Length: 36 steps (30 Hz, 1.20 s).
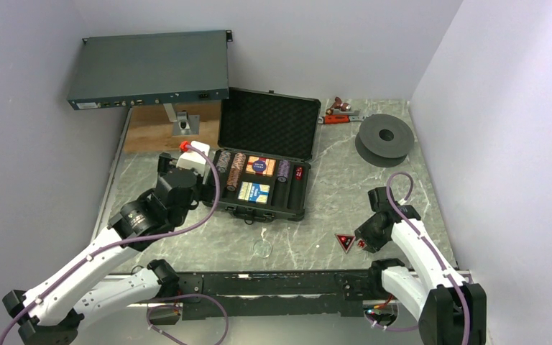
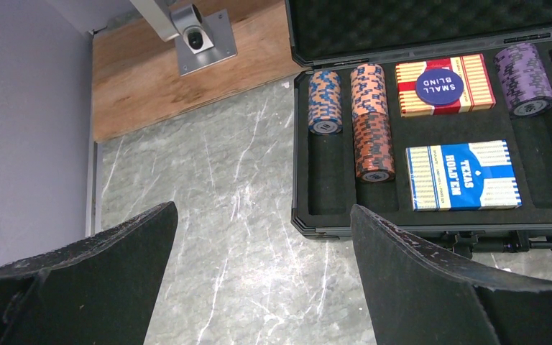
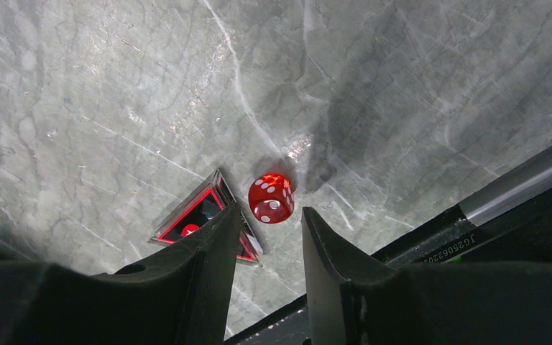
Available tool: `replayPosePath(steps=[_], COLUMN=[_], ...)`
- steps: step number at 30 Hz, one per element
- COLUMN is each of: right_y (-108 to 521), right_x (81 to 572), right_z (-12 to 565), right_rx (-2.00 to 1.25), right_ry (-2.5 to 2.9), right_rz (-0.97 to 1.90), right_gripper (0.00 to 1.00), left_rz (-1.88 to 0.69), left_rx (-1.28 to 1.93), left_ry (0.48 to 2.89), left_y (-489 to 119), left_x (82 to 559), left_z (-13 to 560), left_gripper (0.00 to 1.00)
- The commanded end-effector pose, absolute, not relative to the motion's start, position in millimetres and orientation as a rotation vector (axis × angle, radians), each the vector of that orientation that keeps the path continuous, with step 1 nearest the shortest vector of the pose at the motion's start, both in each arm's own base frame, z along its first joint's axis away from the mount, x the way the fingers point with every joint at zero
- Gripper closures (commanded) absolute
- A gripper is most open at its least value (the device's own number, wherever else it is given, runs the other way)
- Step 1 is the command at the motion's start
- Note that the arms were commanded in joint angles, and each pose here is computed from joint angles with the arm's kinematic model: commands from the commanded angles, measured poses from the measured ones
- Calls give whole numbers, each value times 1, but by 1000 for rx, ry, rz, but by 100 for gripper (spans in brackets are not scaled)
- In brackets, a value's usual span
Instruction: Pack up texas hold em set
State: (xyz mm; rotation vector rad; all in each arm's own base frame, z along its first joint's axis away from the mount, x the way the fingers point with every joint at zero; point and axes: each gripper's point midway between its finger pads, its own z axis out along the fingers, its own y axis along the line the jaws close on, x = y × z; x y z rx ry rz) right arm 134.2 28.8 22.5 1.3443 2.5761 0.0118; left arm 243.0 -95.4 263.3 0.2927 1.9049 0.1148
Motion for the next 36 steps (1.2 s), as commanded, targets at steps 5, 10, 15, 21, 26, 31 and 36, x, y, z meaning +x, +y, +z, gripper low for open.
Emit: replayPosePath(steps=[5, 10, 15, 21, 26, 31, 36], right_y=[26, 26, 25, 24, 25, 25, 23], right_x=[141, 142, 143, 147, 151, 150, 150], right_z=[28, 27, 27, 26, 25, 25, 25], right_rx=[1357, 1359, 1353, 1329, 1295, 1299, 1301], right_ry=[2533, 2538, 2527, 2516, 2504, 2520, 2540], right_rz=[15, 12, 9, 19, 45, 35, 3], right_gripper=[61, 55, 54, 53, 56, 67, 68], left_rz=[122, 119, 119, 117, 113, 108, 106], left_rx=[259, 261, 258, 260, 259, 254, 253], left_ry=[1883, 1884, 1882, 1883, 1882, 1879, 1879], left_y=[-90, -90, -89, -90, -90, -89, -89], left_x=[244, 244, 243, 243, 243, 243, 243], left_z=[272, 272, 272, 272, 273, 274, 274], left_gripper=[3, 4, 4, 4, 4, 4, 4])
